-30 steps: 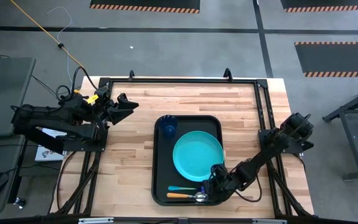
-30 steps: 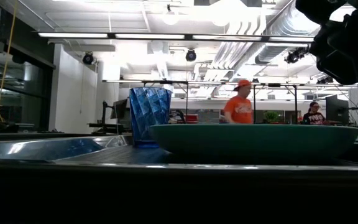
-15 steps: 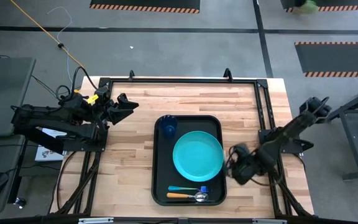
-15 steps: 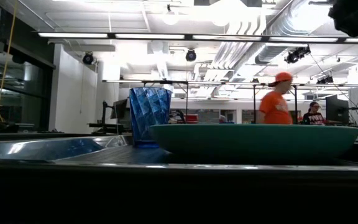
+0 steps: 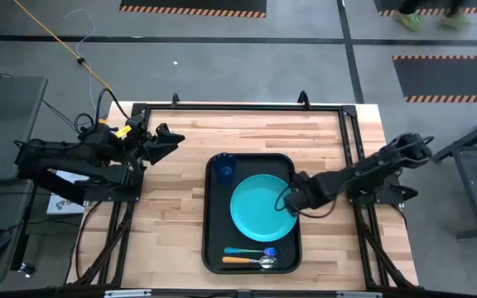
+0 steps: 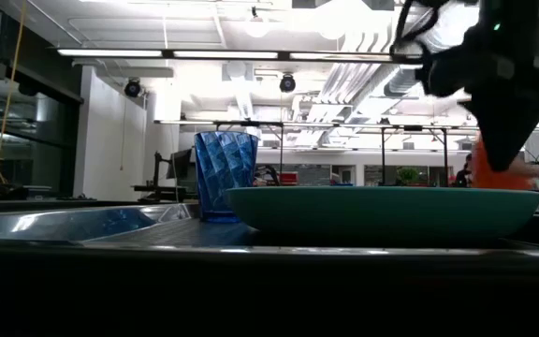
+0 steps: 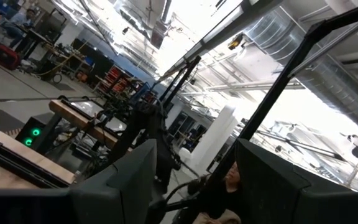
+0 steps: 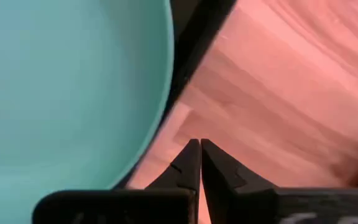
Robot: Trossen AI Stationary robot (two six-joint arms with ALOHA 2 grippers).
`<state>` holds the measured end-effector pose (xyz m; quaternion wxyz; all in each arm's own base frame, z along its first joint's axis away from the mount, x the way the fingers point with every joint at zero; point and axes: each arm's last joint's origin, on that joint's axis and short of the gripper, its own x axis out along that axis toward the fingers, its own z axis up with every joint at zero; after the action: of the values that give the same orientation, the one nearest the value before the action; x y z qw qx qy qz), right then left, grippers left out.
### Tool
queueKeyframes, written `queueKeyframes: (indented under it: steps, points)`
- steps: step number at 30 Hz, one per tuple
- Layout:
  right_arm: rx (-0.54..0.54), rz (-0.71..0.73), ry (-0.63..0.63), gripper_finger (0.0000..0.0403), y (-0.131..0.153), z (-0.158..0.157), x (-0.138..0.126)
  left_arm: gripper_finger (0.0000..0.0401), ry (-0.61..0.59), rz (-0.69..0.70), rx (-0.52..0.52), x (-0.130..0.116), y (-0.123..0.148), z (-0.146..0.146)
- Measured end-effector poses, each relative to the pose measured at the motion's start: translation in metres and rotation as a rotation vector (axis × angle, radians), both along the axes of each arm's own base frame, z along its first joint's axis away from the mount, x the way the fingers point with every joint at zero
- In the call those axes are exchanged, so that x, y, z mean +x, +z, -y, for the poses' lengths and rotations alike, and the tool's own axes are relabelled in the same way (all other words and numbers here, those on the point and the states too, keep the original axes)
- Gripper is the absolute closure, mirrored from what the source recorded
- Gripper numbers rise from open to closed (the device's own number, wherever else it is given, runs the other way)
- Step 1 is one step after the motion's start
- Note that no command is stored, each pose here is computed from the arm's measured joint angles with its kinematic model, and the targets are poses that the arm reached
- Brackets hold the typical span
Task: Pick and place plate/cup/fork/spoon on tray
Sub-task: Adjust the blue plate on the black tray
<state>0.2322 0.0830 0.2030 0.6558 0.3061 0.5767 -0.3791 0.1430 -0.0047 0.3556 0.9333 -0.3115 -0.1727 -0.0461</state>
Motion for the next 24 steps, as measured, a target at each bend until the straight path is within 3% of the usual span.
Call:
queueKeyframes:
  steps: [3,8,15,24]
  points:
    - [-0.007,-0.067,0.046,0.04,-0.007,0.007,0.003,0.0192,0.0,0.0,0.0,0.0,0.0,0.0]
    - [0.063,-0.041,0.147,0.0402,-0.018,0.009,0.009,0.0192,0.0,0.001,0.0,0.0,0.0,0.0]
    - [0.131,0.077,0.072,0.0403,-0.034,0.002,0.004,0.0192,0.0,0.001,0.0,0.0,0.0,0.0]
    - [0.138,0.178,0.056,0.0403,-0.033,-0.003,0.012,0.0192,0.0,0.0,0.0,0.0,0.0,0.0]
